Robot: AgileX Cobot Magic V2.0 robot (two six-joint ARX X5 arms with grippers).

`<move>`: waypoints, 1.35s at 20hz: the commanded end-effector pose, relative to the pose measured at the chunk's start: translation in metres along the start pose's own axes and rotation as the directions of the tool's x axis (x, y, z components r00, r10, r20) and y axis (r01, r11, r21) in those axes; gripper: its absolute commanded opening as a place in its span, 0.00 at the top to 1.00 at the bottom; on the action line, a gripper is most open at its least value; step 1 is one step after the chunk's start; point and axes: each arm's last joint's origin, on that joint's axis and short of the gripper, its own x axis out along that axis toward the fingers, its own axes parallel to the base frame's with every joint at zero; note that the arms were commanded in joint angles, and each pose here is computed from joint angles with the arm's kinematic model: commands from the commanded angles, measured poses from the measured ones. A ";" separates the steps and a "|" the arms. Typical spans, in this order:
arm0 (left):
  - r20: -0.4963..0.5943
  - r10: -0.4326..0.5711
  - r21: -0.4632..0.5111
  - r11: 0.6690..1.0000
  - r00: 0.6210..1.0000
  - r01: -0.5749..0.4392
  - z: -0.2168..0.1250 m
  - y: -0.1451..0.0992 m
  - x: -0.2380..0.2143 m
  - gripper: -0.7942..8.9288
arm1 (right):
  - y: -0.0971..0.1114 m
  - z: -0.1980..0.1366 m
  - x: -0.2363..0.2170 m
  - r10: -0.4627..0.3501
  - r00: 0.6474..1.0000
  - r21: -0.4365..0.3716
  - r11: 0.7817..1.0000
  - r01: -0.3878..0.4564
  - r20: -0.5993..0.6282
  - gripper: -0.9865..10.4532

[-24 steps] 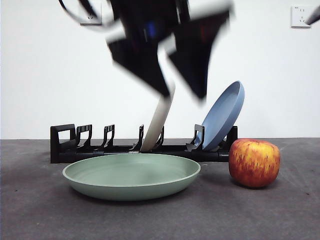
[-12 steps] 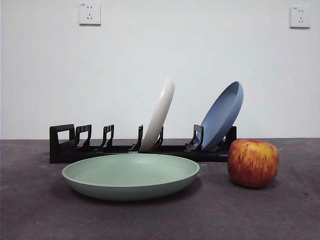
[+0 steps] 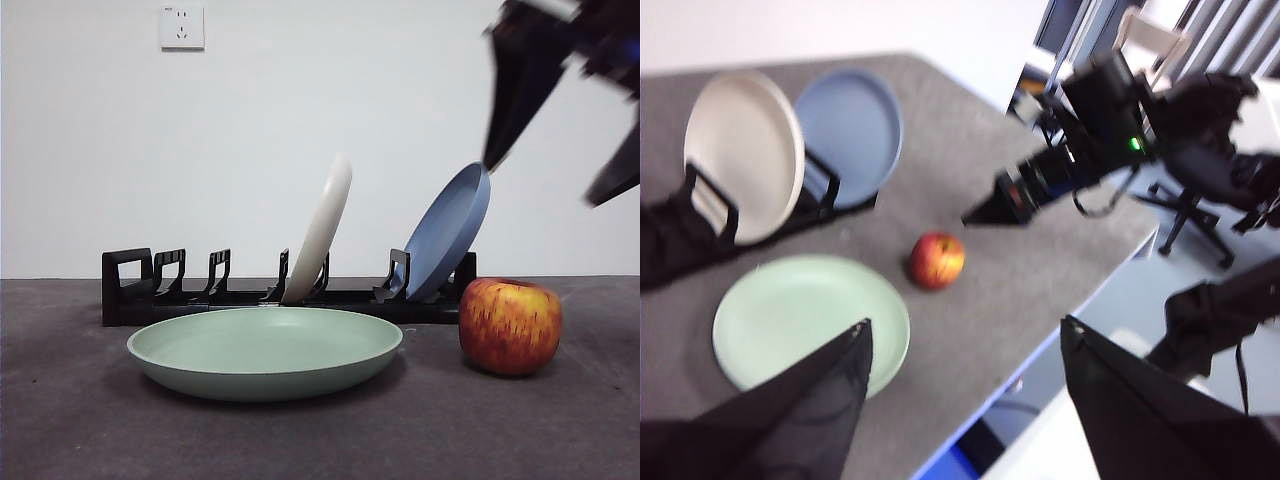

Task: Take the green plate from the plate rack,put the plate on the table,take the apple from the table,put the apple in the plate

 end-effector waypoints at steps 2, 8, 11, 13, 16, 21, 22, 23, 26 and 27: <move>-0.044 0.018 -0.025 0.999 0.999 -0.020 -0.005 0.002 0.000 0.60 | 0.000 0.009 0.029 -0.014 0.998 0.014 1.000 0.015 -0.055 0.47; -0.047 0.023 -0.025 0.999 0.999 -0.024 -0.005 0.002 0.000 0.60 | -0.002 0.014 0.076 -0.055 0.983 0.013 0.998 0.058 -0.176 0.47; -0.047 0.023 -0.025 0.999 0.999 -0.025 -0.005 0.002 0.000 0.60 | -0.003 0.008 0.089 -0.065 0.967 0.010 0.998 0.070 -0.246 0.48; -0.047 0.023 -0.025 0.999 0.999 -0.025 -0.005 0.002 0.000 0.60 | -0.002 0.004 0.093 -0.070 0.958 0.005 0.997 0.075 -0.277 0.52; -0.046 0.024 -0.024 0.999 0.999 -0.025 -0.005 0.002 0.000 0.60 | 0.004 0.004 0.092 -0.062 0.962 -0.024 0.998 0.057 -0.267 0.92; -0.050 0.025 -0.023 0.999 0.998 -0.027 -0.005 0.002 0.000 0.60 | 0.037 0.025 0.066 0.048 0.978 -0.074 0.995 -0.065 -0.203 0.92; -0.057 0.029 -0.022 0.999 0.998 -0.030 -0.006 0.003 0.000 0.60 | 0.048 0.033 0.059 0.112 0.975 -0.083 0.988 -0.129 -0.191 0.92; -0.071 0.049 -0.018 0.999 0.996 -0.050 -0.007 0.004 0.000 0.60 | 0.062 0.040 0.050 0.191 0.965 -0.098 0.973 -0.211 -0.179 0.92; -0.138 0.205 0.012 0.979 0.969 -0.205 -0.017 0.011 0.000 0.60 | 0.102 0.056 0.028 0.357 0.926 -0.161 0.913 -0.374 -0.124 0.92; -0.162 0.274 0.016 0.961 0.948 -0.275 -0.021 0.014 -0.002 0.60 | 0.116 0.059 0.022 0.387 0.917 -0.198 0.896 -0.398 -0.096 0.92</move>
